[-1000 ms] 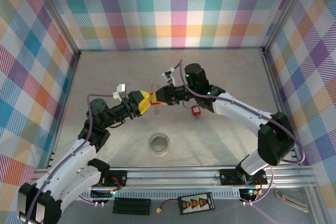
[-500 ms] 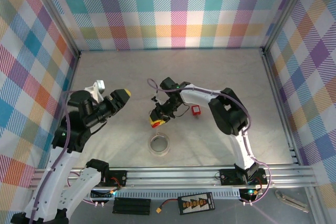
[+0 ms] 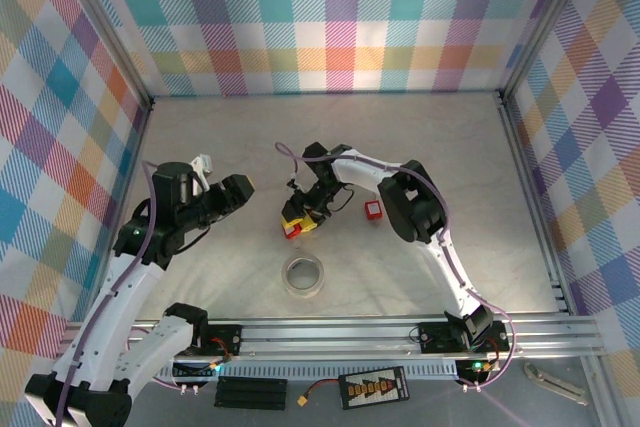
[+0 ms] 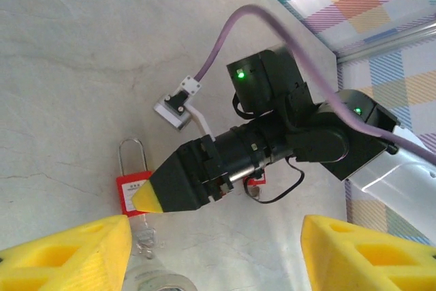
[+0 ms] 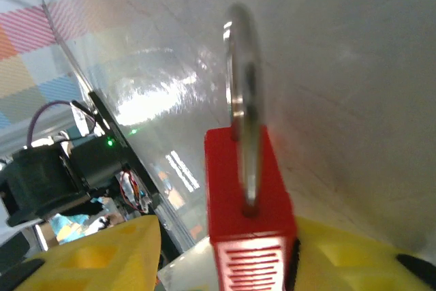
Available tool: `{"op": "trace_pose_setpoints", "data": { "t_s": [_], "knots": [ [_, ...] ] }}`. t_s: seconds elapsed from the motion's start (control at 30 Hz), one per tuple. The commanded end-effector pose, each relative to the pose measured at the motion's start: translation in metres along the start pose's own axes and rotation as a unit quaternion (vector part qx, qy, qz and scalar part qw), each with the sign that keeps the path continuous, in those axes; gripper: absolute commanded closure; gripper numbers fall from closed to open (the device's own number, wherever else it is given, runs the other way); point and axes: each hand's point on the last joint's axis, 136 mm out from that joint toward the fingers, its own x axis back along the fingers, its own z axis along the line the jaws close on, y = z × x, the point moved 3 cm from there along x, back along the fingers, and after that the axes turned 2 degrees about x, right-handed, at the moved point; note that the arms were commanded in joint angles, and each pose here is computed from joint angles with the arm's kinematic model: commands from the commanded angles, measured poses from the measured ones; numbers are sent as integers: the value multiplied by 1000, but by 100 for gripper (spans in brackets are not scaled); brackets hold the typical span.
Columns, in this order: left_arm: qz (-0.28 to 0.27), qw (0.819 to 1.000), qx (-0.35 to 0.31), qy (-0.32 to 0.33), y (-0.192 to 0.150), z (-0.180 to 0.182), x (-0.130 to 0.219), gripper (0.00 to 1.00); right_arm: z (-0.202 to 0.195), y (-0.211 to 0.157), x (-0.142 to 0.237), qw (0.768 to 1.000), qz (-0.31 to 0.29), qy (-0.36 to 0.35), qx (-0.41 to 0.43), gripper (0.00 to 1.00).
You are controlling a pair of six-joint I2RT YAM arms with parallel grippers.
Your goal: Unlock with the key
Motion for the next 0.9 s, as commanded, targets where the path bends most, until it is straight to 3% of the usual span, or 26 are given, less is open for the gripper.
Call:
{"op": "trace_pose_setpoints", "data": {
  "t_s": [0.0,0.23,0.33,0.43,0.6,0.87],
  "knots": [
    [-11,1000,-16,1,10,-4,2,29,-13,12,18,1000,-14,-26,-8,44],
    [46,998,-36,27,2,-1,-15,21,-7,27,73,986,-105,-130,5,35],
    [114,992,-25,55,-21,6,-33,21,1,8,105,968,-159,-193,6,32],
    [180,981,-5,74,-55,9,-59,21,14,-29,127,953,-215,-212,20,29],
    [265,954,41,132,-93,22,-110,27,25,-92,129,940,-252,-227,46,22],
    [276,926,115,230,-104,52,-166,33,31,-138,112,937,-259,-219,79,20]
  ]
}}
